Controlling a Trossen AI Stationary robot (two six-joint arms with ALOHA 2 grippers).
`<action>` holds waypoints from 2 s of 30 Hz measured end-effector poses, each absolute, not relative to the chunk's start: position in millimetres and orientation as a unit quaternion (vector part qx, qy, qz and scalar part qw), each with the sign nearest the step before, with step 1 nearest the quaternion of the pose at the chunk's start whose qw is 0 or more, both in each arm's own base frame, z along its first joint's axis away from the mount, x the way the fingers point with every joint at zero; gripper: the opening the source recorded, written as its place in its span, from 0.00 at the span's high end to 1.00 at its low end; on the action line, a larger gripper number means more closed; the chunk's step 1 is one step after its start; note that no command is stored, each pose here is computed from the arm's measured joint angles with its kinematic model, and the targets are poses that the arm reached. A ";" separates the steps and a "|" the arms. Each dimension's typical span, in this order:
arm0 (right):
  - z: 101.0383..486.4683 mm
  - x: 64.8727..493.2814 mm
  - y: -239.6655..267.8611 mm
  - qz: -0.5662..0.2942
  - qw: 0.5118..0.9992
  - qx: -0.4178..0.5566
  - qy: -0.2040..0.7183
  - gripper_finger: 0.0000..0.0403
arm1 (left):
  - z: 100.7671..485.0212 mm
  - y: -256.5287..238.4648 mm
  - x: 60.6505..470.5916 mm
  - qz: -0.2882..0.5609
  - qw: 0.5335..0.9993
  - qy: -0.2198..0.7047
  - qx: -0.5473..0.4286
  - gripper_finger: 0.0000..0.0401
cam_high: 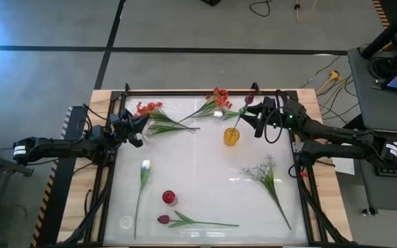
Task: Sort flowers into vase by color
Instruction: Put the top red flower into the yellow vase, then put the bottom white flower into the red vase
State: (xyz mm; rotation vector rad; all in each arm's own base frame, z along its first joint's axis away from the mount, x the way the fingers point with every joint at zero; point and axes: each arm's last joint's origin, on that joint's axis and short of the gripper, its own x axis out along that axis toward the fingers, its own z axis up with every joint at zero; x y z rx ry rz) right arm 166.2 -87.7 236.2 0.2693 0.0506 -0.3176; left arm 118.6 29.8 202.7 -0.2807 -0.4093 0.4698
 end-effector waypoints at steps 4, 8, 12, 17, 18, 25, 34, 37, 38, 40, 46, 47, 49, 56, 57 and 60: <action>233.2 165.9 -87.4 -0.160 0.974 0.158 0.037 0.38 | 202.7 29.8 118.6 0.229 0.941 -0.203 -0.145 1.00; 232.4 165.3 -87.1 -0.161 0.969 0.181 0.039 0.31 | 202.8 29.8 118.6 0.228 0.941 -0.203 -0.146 1.00; 238.2 164.6 -86.7 -0.168 0.961 0.207 0.071 0.26 | 203.1 29.6 118.6 0.224 0.942 -0.204 -0.147 1.00; 253.0 163.9 -86.4 -0.183 0.941 0.251 0.134 0.25 | 204.1 29.6 118.9 0.222 0.941 -0.211 -0.147 1.00; 255.9 163.5 -86.3 -0.187 0.937 0.256 0.147 0.26 | 204.3 29.6 119.2 0.222 0.940 -0.212 -0.147 1.00; 264.1 158.4 -84.9 -0.218 0.915 0.271 0.203 0.27 | 215.3 29.6 127.6 0.200 0.948 -0.200 -0.143 1.00; 274.6 152.9 -81.7 -0.224 0.899 0.287 0.242 0.27 | 243.1 33.4 150.8 0.216 0.962 -0.098 -0.136 1.00; 273.8 150.0 -80.1 -0.228 0.890 0.295 0.264 0.27 | 255.0 34.1 155.2 0.223 0.964 -0.052 -0.134 1.00; 273.3 148.9 -79.4 -0.230 0.885 0.300 0.272 0.27 | 260.5 34.3 155.8 0.227 0.964 -0.036 -0.133 1.00; 271.8 146.6 -78.1 -0.234 0.875 0.312 0.287 0.27 | 273.1 34.5 155.9 0.234 0.963 -0.003 -0.133 1.00; 265.7 140.5 -73.6 -0.241 0.848 0.336 0.332 0.28 | 301.7 33.4 149.5 0.264 0.934 0.129 -0.202 1.00; 265.0 139.9 -73.1 -0.241 0.845 0.337 0.337 0.28 | 303.1 33.2 148.0 0.274 0.923 0.153 -0.225 1.00; 264.0 139.3 -71.7 -0.240 0.842 0.338 0.344 0.29 | 303.6 32.0 144.8 0.291 0.894 0.197 -0.278 1.00; 262.9 138.8 -66.9 -0.231 0.840 0.337 0.358 0.29 | 307.7 20.7 140.9 0.281 0.806 0.298 -0.427 1.00; 262.5 138.9 -65.9 -0.228 0.839 0.336 0.361 0.29 | 309.1 17.8 142.2 0.272 0.800 0.302 -0.441 1.00; 261.6 138.8 -63.2 -0.222 0.838 0.335 0.370 0.29 | 308.9 7.2 146.3 0.257 0.786 0.316 -0.466 1.00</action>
